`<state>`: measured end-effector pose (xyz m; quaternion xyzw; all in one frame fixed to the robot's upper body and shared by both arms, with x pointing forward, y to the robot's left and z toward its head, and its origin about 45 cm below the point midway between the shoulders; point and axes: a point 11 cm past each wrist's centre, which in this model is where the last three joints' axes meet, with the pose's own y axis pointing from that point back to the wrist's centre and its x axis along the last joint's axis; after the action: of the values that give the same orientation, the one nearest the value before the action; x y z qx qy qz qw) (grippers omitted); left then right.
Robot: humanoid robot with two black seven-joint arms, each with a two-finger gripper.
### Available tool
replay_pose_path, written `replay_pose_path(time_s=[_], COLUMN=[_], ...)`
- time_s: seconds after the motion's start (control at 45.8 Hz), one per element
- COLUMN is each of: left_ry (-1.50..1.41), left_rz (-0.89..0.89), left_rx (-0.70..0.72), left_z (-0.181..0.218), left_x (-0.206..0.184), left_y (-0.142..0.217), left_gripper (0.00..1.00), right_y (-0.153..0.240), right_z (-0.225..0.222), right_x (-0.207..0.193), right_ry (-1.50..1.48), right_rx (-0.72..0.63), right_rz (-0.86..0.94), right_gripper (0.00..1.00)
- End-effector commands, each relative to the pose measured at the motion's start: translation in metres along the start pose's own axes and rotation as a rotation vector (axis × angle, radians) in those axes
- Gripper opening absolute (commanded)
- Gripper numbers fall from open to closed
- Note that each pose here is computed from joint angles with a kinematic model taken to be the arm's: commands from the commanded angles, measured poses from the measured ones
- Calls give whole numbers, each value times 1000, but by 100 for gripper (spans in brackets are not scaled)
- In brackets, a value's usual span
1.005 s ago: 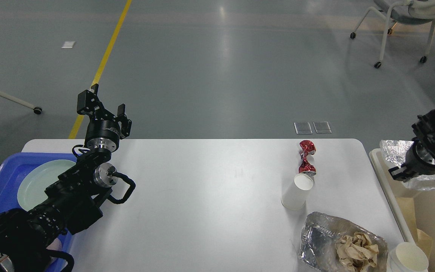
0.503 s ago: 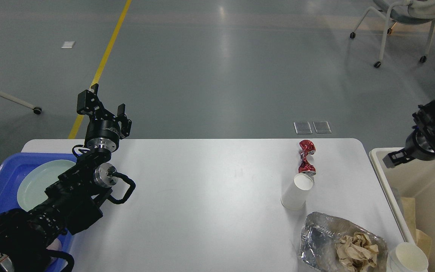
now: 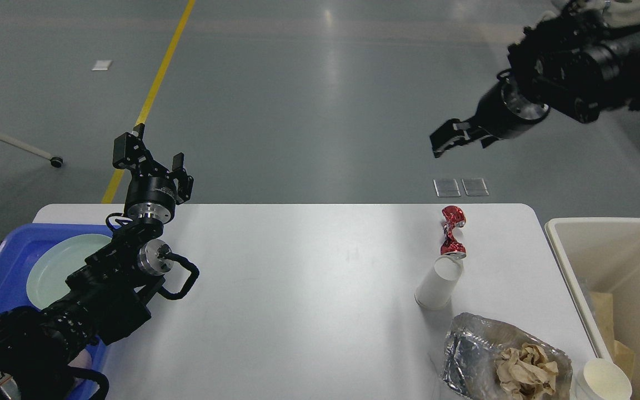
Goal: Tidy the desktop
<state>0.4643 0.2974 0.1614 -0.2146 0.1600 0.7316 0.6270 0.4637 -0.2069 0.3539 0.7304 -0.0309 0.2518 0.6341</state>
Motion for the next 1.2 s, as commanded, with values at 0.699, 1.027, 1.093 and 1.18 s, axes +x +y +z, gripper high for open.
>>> replay_pose_path(time_s=[0.699, 1.027, 1.093, 1.18], left_ry=[-1, -1, 0, 0], left_rz=[-1, -1, 1, 1], left_rx=[0, 0, 0, 0], left_z=[0, 0, 0, 0], left_x=[0, 0, 0, 0], left_y=[0, 0, 0, 0], left_gripper=[100, 100, 100, 100], right_y=[53, -37, -49, -63], right_z=[-158, -19, 8, 35], right_x=[-100, -137, -144, -154], right_ry=[74, 53, 51, 42], right_rx=[334, 19, -39, -91], right_rz=[-324, -270, -265, -268], right_gripper=[94, 94, 94, 94])
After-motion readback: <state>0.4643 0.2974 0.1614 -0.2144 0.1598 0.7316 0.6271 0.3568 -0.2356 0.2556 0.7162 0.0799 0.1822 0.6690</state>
